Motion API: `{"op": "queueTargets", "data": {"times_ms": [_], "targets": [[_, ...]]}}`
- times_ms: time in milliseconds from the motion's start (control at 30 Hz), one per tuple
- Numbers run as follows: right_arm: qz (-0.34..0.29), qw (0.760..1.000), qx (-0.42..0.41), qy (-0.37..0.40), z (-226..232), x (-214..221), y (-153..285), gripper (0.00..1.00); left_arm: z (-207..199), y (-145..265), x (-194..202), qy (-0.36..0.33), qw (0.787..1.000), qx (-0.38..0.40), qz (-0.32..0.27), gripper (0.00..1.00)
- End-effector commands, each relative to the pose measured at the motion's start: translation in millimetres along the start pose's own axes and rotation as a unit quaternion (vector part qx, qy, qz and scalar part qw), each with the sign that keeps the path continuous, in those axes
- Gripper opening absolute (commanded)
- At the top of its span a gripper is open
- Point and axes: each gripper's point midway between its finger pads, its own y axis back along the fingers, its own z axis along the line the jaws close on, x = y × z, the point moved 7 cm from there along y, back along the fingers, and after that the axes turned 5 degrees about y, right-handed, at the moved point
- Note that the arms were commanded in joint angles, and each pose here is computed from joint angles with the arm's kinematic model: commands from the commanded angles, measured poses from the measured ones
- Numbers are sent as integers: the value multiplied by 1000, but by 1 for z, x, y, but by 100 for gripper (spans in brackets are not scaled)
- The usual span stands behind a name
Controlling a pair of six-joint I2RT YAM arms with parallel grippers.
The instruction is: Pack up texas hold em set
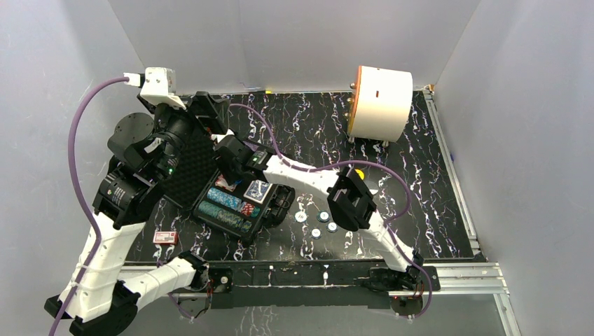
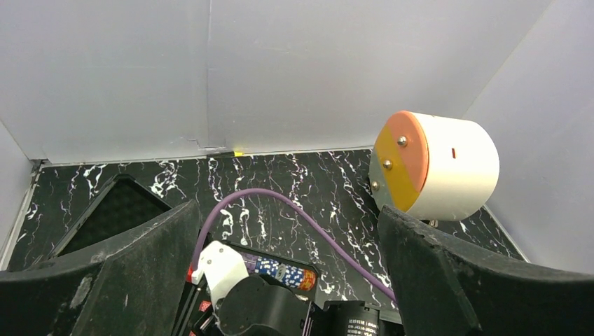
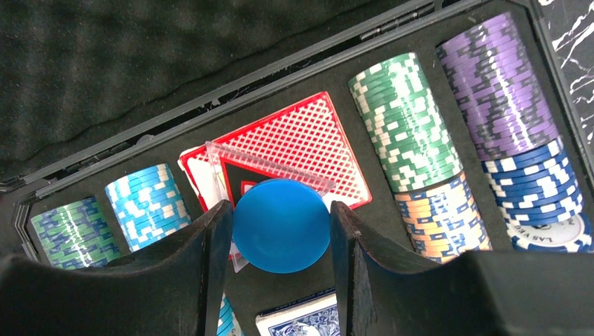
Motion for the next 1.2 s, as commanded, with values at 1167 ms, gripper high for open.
{"op": "queueTargets", "data": {"times_ms": [1167], "targets": [[-135,989,-20,-65,-23,-73,69,81,2,2,-7,-4,1000,-5,-12,98]]}}
